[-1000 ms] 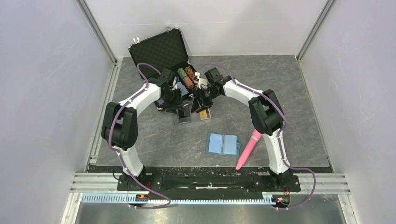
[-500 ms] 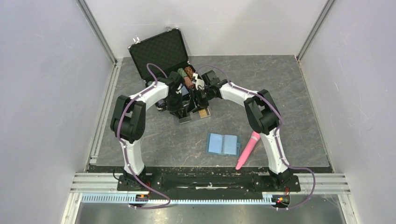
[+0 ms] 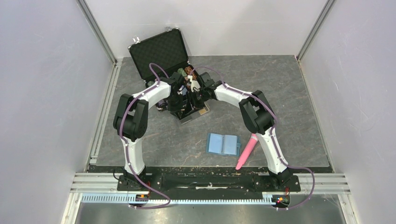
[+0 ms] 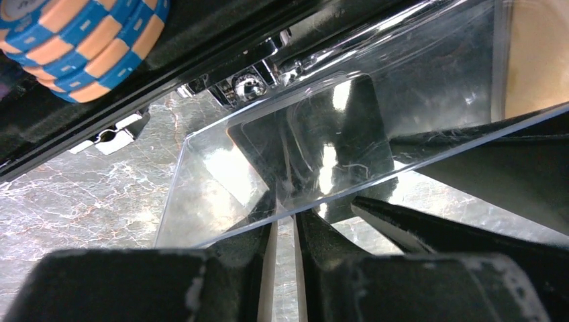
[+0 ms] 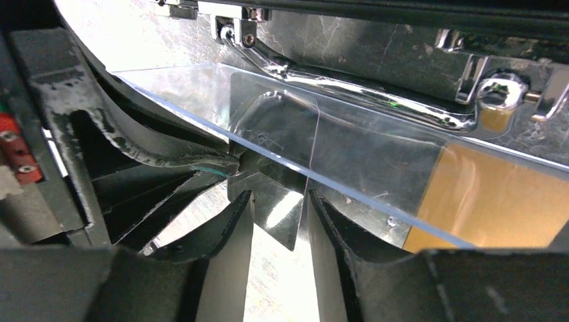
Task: Put the credit cards into the card holder
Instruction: Pick up the credit card from the storage box.
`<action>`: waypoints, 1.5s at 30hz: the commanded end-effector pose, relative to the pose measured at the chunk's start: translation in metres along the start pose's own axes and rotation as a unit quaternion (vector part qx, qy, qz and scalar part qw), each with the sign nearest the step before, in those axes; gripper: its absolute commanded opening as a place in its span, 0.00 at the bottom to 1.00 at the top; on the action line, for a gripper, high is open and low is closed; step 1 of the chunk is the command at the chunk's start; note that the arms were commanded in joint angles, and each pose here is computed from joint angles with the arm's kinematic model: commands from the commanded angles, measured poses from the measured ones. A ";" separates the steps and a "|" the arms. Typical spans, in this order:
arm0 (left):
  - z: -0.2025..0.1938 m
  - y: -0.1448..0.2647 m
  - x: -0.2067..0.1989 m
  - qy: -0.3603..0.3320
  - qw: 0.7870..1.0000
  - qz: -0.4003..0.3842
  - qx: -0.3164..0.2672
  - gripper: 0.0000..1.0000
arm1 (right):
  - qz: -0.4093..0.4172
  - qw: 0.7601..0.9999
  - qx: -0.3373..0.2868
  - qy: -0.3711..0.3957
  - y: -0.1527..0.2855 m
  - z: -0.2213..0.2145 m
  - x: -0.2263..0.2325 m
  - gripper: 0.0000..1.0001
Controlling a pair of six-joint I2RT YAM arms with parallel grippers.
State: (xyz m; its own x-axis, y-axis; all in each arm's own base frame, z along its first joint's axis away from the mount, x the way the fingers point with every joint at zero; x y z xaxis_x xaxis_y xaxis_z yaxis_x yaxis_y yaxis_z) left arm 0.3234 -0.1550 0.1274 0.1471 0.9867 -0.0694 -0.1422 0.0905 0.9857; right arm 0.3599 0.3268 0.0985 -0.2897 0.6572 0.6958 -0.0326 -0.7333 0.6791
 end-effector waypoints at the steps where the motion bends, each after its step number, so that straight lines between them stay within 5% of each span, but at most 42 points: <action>1: 0.004 0.004 0.001 -0.039 0.999 0.003 -0.006 0.20 | -0.044 0.997 0.056 -0.036 -0.023 -0.024 -0.029 0.35; 7: 0.005 0.008 -0.001 -0.040 0.999 -0.006 -0.009 0.20 | -0.042 0.996 0.067 -0.037 -0.027 -0.029 -0.032 0.24; 13: 0.013 0.035 -0.006 -0.041 0.997 -0.025 -0.052 0.27 | -0.032 0.996 0.070 -0.033 -0.025 -0.029 -0.030 0.00; 21: 0.012 0.076 -0.004 -0.006 0.991 -0.065 -0.115 0.46 | -0.012 0.997 0.076 -0.027 -0.016 -0.031 -0.021 0.01; 27: -0.011 0.069 0.026 0.049 0.993 -0.039 -0.105 0.47 | -0.039 0.997 0.072 -0.009 -0.011 -0.033 -0.024 0.17; 38: -0.020 0.027 0.028 0.064 0.995 -0.050 -0.055 0.37 | -0.065 0.996 0.068 0.006 -0.007 -0.034 -0.024 0.21; 45: -0.020 0.021 0.023 0.063 0.995 -0.069 -0.046 0.08 | -0.082 0.992 0.095 0.013 -0.016 -0.044 -0.033 0.23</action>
State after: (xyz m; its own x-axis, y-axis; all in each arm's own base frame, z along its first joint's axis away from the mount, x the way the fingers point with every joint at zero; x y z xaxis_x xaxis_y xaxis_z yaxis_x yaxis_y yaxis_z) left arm 0.3031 -0.1205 0.1453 0.0308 0.9828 -0.1823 -0.2117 0.1847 0.9597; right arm 0.3492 0.3237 0.0915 -0.3574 0.6454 0.6751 0.0192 -0.7176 0.6962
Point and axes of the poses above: each gripper's point midway between its finger pads, its own y axis back along the fingers, its own x axis along the line the jaws close on, z = x × y, the point moved 10 cm from there along y, back along the fingers, and after that the axes turned 11 degrees about -y, right-handed, at the moved point
